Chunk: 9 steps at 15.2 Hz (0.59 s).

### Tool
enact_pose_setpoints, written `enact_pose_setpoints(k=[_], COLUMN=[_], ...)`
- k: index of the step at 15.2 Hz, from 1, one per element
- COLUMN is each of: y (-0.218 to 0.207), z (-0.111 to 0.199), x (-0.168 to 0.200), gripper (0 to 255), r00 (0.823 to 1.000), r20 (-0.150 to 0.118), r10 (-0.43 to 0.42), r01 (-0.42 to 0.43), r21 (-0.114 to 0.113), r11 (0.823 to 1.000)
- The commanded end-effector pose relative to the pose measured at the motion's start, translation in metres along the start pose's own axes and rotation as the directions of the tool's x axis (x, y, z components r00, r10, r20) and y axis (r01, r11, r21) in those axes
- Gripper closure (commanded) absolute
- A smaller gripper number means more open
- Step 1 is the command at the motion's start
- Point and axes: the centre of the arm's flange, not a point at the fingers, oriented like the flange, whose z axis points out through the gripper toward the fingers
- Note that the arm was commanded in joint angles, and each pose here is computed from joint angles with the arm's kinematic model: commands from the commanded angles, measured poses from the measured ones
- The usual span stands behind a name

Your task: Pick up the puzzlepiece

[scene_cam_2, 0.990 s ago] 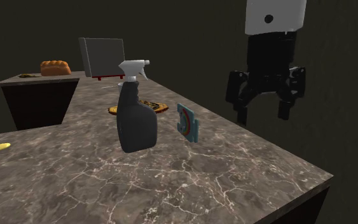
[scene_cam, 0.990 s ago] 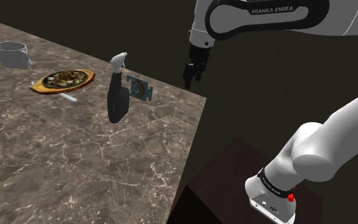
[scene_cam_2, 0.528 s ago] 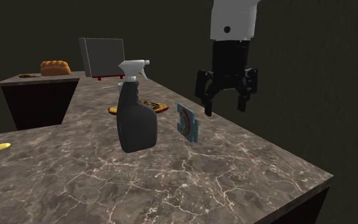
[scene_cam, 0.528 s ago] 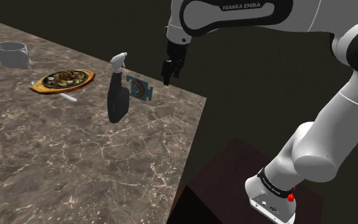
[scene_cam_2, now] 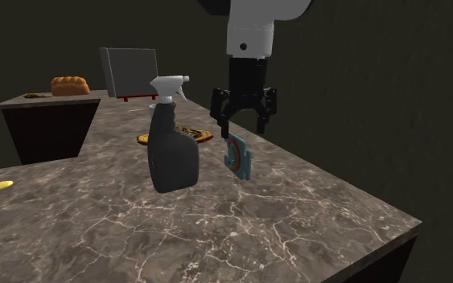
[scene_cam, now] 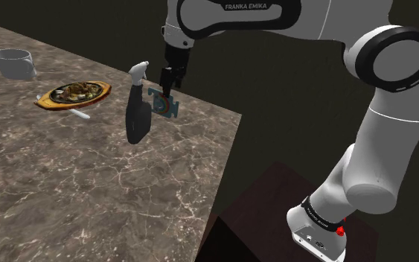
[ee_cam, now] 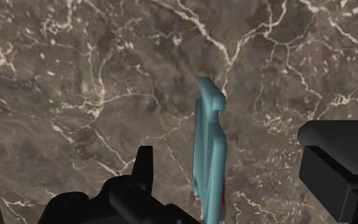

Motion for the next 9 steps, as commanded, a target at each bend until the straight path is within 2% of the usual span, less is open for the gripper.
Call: enact_pose_setpoints(k=[1,7,9], y=[-0.001,0.0,0.0], z=[0.005,0.04,0.04], x=[0.009,0.008,0.008], gripper=[0,0,0], r00=[1.0,1.0,1.0], r20=[-0.004,-0.004,-0.004], r10=[-0.012,-0.012,-0.012], r01=[0.012,0.012,0.012], r21=[0.003,0.003,0.003], r11=[1.0,1.0,1.0])
